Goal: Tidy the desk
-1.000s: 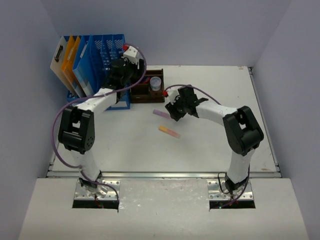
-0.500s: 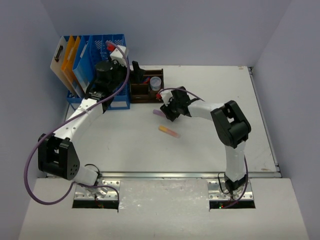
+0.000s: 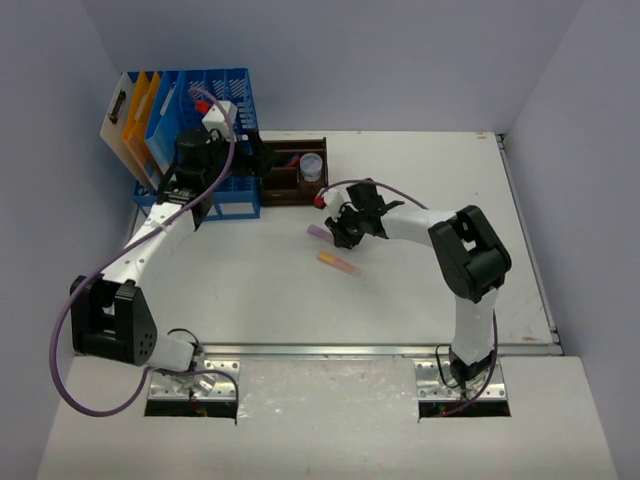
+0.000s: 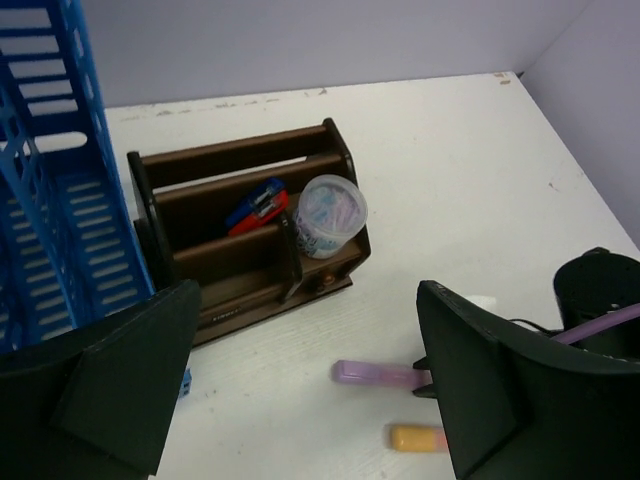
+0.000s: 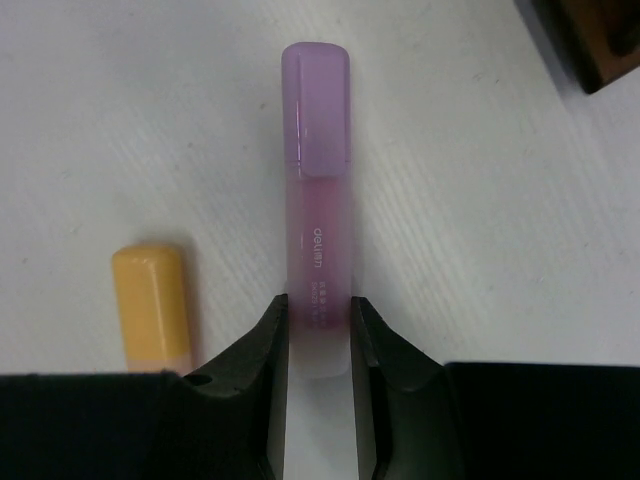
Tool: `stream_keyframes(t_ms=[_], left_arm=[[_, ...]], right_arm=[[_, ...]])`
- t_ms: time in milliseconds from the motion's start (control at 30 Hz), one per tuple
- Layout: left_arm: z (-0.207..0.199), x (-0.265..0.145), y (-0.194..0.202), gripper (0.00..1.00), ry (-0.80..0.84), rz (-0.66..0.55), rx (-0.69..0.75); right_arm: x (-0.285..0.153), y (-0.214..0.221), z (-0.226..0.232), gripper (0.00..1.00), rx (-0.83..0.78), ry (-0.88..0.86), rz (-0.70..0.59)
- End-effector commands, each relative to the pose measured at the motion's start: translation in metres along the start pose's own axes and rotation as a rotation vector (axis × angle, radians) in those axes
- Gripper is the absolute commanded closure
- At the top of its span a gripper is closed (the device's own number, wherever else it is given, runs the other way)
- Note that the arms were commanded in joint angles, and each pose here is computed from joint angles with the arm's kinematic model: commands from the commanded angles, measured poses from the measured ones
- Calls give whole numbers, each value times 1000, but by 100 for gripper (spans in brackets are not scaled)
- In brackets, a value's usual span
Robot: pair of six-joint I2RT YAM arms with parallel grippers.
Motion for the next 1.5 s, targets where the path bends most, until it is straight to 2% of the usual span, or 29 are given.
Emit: stream_keyframes(t_ms=[0, 200, 433, 600, 1033, 1133, 1267, 1467], left_arm=[[-6, -22, -4, 13, 49, -6, -103], [-16, -49, 35, 14, 90, 86, -239], [-19, -42, 63, 14, 104, 196, -439], [-23, -25, 67, 15, 119, 243, -548], [-35, -5, 51, 16, 177, 203, -659], [-34, -2, 54, 20, 168, 214, -675], [-32, 3, 59, 36, 174, 230, -698], [-30, 8, 60, 40, 171, 232, -720]], right_arm=[[-34, -28, 6, 99, 21, -1, -96], [-86, -83, 0, 99, 155, 82, -276], [-118, -139, -16, 99, 273, 107, -383], [-115, -160, -7, 99, 160, 145, -379], [-111, -170, 0, 99, 50, 204, -365], [-113, -175, 1, 99, 41, 209, -372], [-112, -179, 4, 99, 22, 210, -378], [-113, -184, 9, 99, 12, 202, -383]])
Point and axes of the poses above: each gripper's point midway between its finger pads, its own x axis out along the fingers, its own z axis along the line the jaws close on, y = z × x, the point moved 4 cm from there along -x, back along the fingers, and after that the axes turned 8 degrees about -x, right-handed, at the moved point
